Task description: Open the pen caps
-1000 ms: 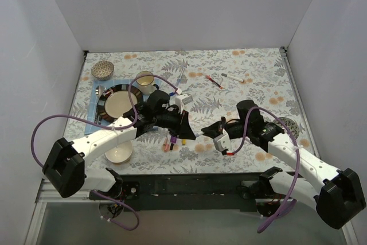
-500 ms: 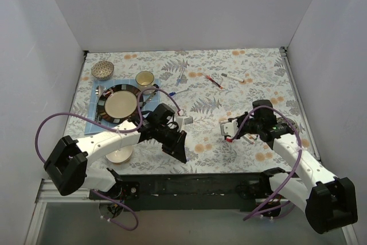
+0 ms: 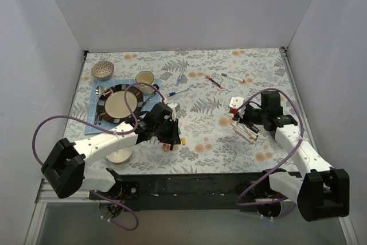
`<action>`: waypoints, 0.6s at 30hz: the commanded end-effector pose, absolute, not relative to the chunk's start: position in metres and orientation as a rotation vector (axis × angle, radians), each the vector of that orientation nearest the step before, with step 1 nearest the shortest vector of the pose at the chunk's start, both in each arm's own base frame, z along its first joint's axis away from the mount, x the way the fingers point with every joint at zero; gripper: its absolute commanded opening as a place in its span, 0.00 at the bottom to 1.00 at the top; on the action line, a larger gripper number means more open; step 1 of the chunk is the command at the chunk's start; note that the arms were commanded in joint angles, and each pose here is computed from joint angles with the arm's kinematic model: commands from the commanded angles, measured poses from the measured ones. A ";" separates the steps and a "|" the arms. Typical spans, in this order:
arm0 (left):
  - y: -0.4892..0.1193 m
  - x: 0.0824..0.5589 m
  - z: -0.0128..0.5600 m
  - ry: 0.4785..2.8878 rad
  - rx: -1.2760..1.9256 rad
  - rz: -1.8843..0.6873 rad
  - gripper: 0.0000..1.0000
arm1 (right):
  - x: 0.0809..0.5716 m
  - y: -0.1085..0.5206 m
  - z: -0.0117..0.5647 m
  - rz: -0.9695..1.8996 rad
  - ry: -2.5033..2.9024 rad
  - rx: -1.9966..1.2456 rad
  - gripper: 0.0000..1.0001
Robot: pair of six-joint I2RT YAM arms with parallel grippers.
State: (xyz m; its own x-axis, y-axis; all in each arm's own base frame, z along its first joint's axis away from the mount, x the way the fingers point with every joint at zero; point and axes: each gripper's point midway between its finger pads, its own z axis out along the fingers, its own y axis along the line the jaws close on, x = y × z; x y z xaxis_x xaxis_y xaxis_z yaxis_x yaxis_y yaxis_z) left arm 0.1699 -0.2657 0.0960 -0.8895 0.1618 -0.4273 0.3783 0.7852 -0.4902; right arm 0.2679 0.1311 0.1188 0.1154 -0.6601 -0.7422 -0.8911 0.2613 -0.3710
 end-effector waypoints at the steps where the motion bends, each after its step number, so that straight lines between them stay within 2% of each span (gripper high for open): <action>1: -0.254 0.220 0.082 2.543 0.239 -0.560 0.02 | 0.280 0.128 0.135 0.450 1.776 -1.243 0.01; 7: -0.257 0.244 0.076 2.512 0.208 -0.453 0.08 | 0.282 0.117 0.129 0.523 1.877 -1.149 0.01; 12: -0.268 0.248 0.074 2.506 0.233 -0.486 0.28 | 0.285 0.111 0.121 0.517 1.919 -1.121 0.01; 15: -0.271 0.248 0.068 2.526 0.244 -0.488 0.34 | 0.286 0.105 0.115 0.529 1.983 -1.091 0.01; 18: -0.271 0.248 0.063 2.536 0.252 -0.477 0.37 | 0.293 0.095 0.106 0.507 2.063 -1.028 0.01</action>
